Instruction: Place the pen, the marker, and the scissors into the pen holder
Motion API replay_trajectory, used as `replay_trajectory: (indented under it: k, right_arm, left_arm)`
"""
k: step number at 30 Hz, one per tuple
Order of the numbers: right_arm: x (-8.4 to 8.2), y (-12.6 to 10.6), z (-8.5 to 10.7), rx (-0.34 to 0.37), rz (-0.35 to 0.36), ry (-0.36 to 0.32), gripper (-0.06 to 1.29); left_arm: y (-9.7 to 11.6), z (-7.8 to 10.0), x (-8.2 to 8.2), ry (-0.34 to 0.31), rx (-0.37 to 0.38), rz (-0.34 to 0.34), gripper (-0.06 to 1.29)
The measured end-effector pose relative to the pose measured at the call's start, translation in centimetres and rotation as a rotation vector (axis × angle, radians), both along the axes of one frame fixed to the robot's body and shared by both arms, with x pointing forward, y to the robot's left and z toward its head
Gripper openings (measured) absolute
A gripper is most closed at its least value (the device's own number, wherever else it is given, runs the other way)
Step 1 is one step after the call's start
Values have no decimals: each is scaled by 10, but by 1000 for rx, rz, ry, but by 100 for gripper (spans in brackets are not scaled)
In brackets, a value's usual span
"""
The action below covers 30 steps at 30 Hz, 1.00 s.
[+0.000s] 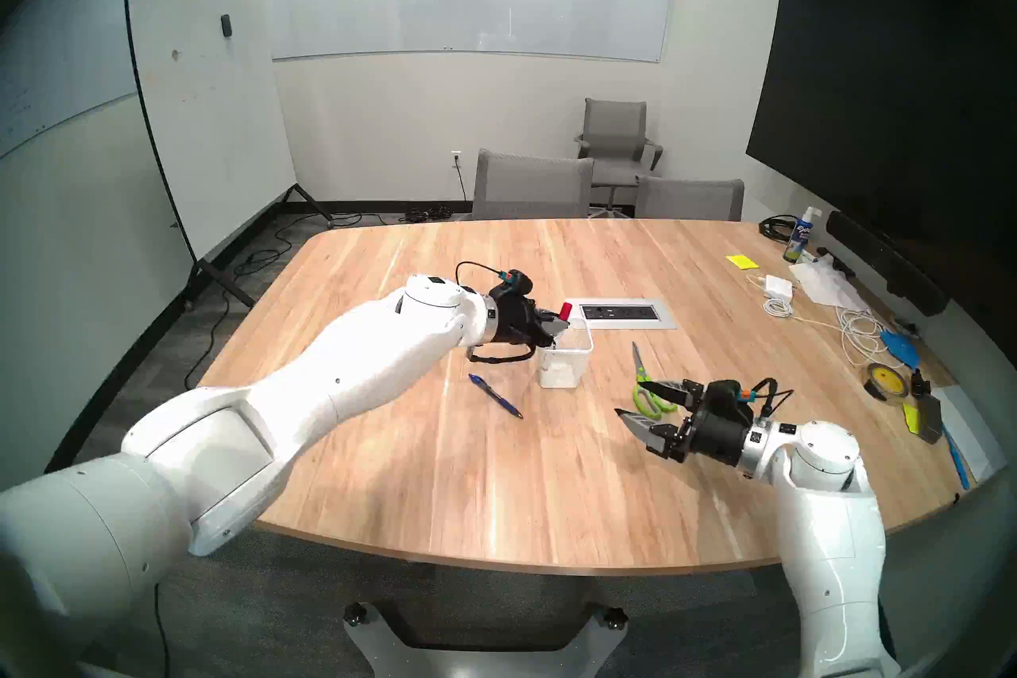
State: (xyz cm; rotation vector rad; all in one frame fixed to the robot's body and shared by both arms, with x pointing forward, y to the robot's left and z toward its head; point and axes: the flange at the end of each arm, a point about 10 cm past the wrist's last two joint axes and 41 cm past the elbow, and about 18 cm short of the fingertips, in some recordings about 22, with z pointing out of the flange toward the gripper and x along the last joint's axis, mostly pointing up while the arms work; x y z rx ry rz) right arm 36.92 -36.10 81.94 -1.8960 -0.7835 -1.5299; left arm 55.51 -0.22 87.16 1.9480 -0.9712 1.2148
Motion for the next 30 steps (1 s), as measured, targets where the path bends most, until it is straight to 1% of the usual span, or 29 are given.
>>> replay_trajectory:
  k: [23,24,27,30]
  right_arm:
    - [0,0,0,0,0,0,122]
    - [0,0,0,0,0,0,122]
    - [0,0,0,0,0,0,122]
    - [0,0,0,0,0,0,122]
  left_arm:
    - [-12,3,-2,9,-21,-35,17]
    - [-12,3,-2,9,-21,-35,18]
    - [-12,4,-2,9,-23,-37,29]
    - [-13,4,-3,9,-25,-39,31]
